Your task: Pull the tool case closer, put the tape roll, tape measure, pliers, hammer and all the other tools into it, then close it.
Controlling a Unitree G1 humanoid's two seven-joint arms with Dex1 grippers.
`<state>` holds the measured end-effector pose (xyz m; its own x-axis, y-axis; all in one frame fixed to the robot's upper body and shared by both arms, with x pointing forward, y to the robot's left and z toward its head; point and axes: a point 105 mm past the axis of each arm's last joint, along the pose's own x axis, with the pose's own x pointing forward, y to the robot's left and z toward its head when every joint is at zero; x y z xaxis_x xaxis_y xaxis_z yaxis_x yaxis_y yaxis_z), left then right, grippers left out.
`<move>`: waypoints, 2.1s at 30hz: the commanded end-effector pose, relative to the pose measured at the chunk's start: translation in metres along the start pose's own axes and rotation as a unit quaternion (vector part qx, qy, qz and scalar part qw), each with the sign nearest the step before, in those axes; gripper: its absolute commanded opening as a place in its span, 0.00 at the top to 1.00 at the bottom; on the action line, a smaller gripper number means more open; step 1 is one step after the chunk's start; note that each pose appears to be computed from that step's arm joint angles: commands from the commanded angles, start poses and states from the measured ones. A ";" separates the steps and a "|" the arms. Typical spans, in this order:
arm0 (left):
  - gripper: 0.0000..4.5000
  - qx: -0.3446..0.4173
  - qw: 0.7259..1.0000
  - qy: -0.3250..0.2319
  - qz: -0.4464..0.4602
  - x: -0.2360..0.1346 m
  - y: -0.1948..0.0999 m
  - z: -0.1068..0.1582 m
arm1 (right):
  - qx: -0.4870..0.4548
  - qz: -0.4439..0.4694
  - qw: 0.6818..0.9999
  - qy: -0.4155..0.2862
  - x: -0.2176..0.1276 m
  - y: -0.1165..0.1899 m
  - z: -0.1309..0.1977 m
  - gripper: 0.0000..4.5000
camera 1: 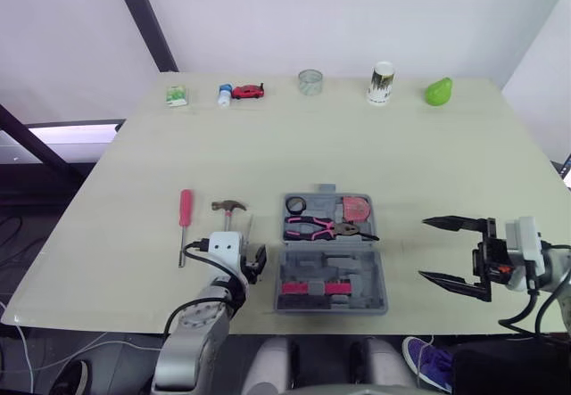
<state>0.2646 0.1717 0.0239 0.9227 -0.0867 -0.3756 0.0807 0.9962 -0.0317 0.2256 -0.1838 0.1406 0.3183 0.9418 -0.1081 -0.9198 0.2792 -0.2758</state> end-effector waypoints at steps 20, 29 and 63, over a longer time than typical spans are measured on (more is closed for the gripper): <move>0.98 0.009 0.999 0.015 0.029 0.003 0.012 -0.007 | -0.023 -0.008 1.000 -0.008 0.004 0.001 0.007 0.00; 0.98 0.051 0.998 -0.031 -0.007 -0.005 0.009 0.020 | -0.022 -0.009 1.000 -0.017 0.005 0.000 0.009 0.00; 0.98 0.446 0.747 0.100 -0.483 -0.003 -0.067 0.065 | -0.037 -0.029 0.998 -0.031 0.015 0.004 0.004 0.00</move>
<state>0.2809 0.1086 0.0847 0.2109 -0.6824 -0.6999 0.9759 0.1059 0.1909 0.2276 -0.1698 0.1313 0.3508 0.9347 -0.0570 -0.9000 0.3197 -0.2964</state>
